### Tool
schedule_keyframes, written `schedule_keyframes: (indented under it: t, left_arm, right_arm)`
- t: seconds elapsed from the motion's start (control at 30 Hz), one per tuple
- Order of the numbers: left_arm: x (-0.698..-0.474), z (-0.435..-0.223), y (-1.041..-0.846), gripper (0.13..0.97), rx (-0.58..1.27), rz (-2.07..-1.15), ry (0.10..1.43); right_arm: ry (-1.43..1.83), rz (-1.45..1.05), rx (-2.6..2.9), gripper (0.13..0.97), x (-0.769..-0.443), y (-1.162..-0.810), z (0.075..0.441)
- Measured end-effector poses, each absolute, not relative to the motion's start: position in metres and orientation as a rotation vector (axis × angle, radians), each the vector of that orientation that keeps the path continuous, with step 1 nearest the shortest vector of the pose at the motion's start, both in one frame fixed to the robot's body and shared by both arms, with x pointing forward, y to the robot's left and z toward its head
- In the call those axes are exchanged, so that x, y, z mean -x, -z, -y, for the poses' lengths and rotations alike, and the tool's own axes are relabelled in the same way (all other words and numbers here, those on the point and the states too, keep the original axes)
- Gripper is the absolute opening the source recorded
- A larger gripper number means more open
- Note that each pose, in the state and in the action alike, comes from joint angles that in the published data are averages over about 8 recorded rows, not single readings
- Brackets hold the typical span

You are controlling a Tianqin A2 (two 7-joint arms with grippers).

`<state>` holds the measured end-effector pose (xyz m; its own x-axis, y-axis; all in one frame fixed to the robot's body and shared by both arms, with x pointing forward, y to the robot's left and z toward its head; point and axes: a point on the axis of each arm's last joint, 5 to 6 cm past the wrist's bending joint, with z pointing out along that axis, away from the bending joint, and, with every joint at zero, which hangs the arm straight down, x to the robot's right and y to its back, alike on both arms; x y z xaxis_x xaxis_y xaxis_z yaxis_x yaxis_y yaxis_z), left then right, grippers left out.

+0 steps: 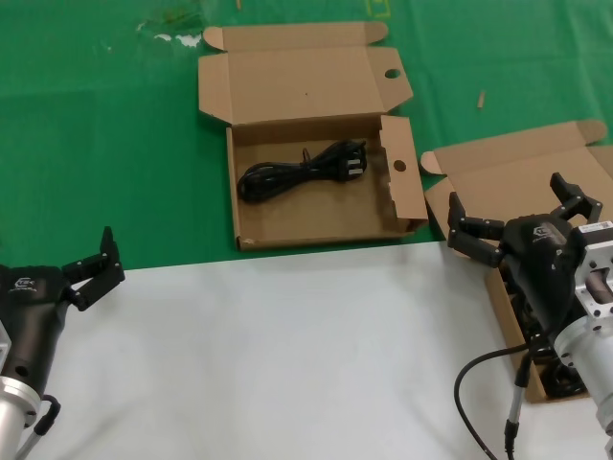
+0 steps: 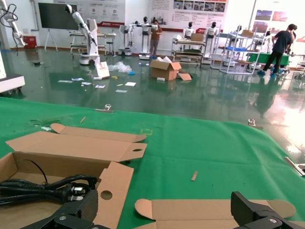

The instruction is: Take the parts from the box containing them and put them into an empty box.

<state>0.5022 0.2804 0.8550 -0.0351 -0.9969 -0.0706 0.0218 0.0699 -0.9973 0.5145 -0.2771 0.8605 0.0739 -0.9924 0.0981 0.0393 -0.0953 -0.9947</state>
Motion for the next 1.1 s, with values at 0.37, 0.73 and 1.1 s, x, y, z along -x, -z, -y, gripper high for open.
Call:
schedule_keyframes:
  t: [0.37,0.73,1.1]
  left_arm:
    - [-0.5022,-0.2804,-0.855,0.966,1.125,-1.253,1.193]
    - [-0.5022,-0.2804,-0.855,0.966,1.125,-1.253,1.193]
    - [-0.5022,-0.2804,-0.855,0.966,1.125,-1.253,1.193]
  right_arm:
    - [1.24,-1.079,1.288,0.966,-0.5145,-0.8605,0.2771]
    - [1.24,-1.079,1.288,0.966,-0.5145,-0.8605,0.2771]
    - [1.24,-1.079,1.288,0.966,-0.5145,-0.8605,0.2771]
